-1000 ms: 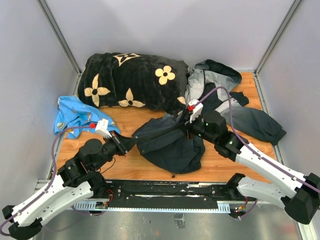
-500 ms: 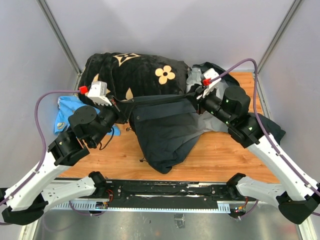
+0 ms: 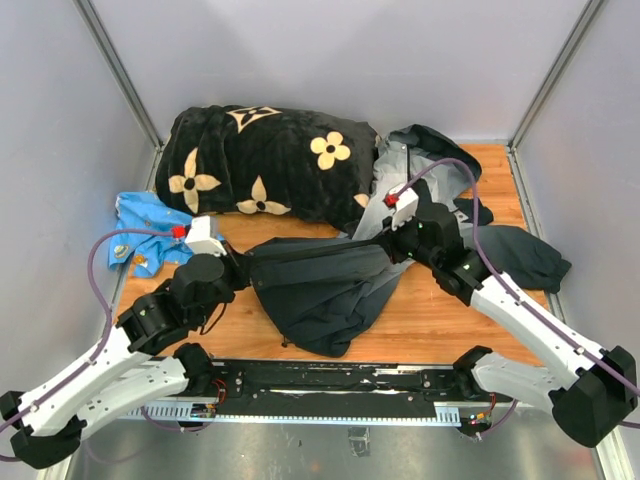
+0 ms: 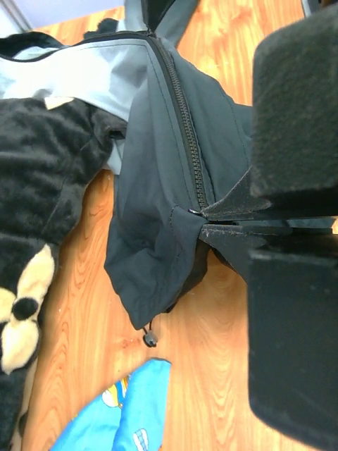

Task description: Zip up the jacket

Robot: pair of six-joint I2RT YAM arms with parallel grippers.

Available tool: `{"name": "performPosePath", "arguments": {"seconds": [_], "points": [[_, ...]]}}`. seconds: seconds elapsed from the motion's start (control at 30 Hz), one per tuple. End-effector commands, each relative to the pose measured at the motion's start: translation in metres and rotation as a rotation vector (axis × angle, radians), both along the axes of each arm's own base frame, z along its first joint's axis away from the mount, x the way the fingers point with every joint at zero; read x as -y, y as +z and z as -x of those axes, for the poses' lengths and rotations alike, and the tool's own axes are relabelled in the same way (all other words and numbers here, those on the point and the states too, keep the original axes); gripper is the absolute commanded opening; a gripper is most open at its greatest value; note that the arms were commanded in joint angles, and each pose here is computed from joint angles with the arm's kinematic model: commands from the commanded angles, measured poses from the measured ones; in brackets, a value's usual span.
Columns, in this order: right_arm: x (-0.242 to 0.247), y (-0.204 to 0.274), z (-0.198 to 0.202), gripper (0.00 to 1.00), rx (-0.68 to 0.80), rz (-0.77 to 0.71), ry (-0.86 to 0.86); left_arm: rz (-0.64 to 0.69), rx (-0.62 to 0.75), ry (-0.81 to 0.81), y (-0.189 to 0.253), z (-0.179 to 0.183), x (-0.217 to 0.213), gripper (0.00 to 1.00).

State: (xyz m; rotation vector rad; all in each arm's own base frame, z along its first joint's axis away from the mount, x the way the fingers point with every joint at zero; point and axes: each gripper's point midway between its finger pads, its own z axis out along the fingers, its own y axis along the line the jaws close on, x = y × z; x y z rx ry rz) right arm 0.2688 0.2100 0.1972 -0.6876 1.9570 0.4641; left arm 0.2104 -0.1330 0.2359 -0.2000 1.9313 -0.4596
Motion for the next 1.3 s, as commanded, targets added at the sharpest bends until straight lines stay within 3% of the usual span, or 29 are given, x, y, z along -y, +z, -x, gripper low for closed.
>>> {"name": "performPosePath", "arguments": {"seconds": [0.0,0.23,0.53,0.67,0.87,1.07,1.27], "points": [[0.053,0.010,-0.034,0.01,0.077,0.028,-0.247,0.027,0.025,0.165,0.006,0.001,-0.035,0.00],[0.098,0.024,-0.052,0.01,0.112,0.044,-0.401,-0.024,0.050,0.270,0.020,-0.001,-0.059,0.00],[0.139,0.118,-0.078,0.01,0.257,0.020,-0.498,-0.104,0.349,0.337,0.180,-0.029,-0.066,0.00],[0.150,0.149,-0.069,0.01,0.311,0.024,-0.511,-0.119,0.426,0.350,0.220,-0.033,-0.067,0.00],[0.139,0.110,-0.055,0.01,0.220,0.012,-0.447,-0.185,0.337,0.387,0.167,-0.034,-0.075,0.00],[0.150,0.046,-0.048,0.01,0.107,0.047,-0.495,-0.246,0.215,0.438,0.095,-0.028,-0.092,0.00],[0.173,0.027,-0.048,0.01,0.062,0.048,-0.576,-0.302,0.097,0.416,0.042,-0.040,-0.094,0.00]]}}
